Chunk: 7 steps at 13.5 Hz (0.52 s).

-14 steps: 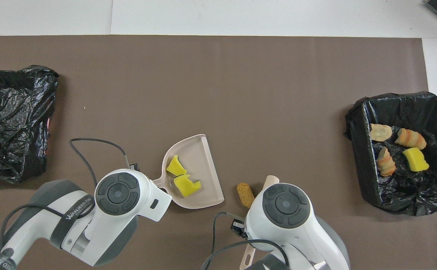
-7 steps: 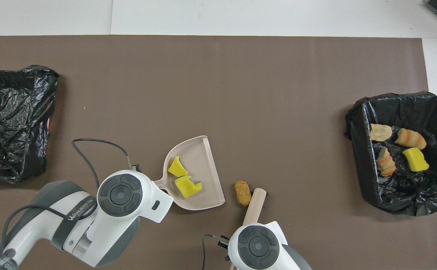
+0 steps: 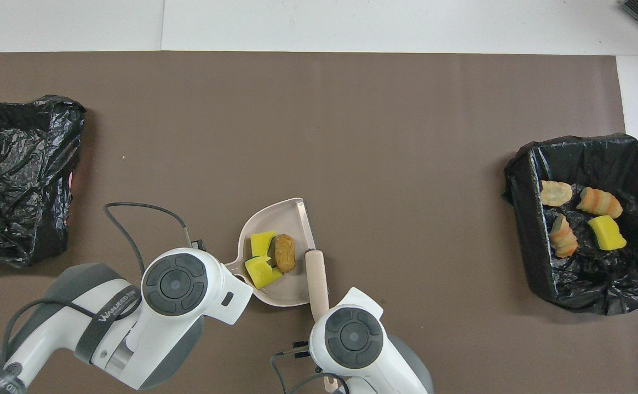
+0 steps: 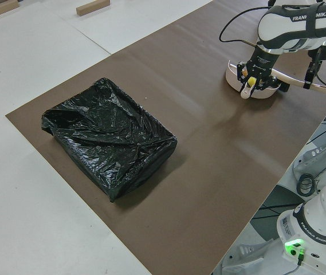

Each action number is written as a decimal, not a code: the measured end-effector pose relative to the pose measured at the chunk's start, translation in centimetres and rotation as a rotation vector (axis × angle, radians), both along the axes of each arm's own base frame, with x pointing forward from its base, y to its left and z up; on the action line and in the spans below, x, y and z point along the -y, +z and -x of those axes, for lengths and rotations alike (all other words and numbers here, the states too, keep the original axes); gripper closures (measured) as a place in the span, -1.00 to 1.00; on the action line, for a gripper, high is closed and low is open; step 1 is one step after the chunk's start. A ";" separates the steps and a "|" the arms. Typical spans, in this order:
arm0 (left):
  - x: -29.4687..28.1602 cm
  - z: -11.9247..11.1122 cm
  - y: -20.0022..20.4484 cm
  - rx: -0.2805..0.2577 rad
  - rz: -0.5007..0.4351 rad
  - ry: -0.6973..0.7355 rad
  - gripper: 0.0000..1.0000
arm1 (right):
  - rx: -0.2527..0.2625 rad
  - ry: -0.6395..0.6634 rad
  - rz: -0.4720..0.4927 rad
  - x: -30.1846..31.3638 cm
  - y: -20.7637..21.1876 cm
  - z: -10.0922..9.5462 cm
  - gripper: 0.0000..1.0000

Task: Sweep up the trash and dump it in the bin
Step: 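Sweep the bread roll into the dustpan with the right gripper's brush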

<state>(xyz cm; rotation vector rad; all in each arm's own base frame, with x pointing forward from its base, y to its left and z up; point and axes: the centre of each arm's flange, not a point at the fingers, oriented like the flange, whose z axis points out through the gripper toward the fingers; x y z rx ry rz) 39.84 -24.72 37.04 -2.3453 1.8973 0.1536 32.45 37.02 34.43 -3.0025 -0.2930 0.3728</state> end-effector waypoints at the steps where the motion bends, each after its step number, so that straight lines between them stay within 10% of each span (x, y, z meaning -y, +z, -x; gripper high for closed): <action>1: 0.0 0.0 0.0 0.001 -0.001 0.019 0.37 | 0.001 0.072 -0.024 -0.2 -0.1 -0.2 0.49; 7: -1.5 -0.9 0.1 -0.036 0.070 0.188 0.37 | -0.095 0.095 -0.015 2.9 5.4 -4.1 0.49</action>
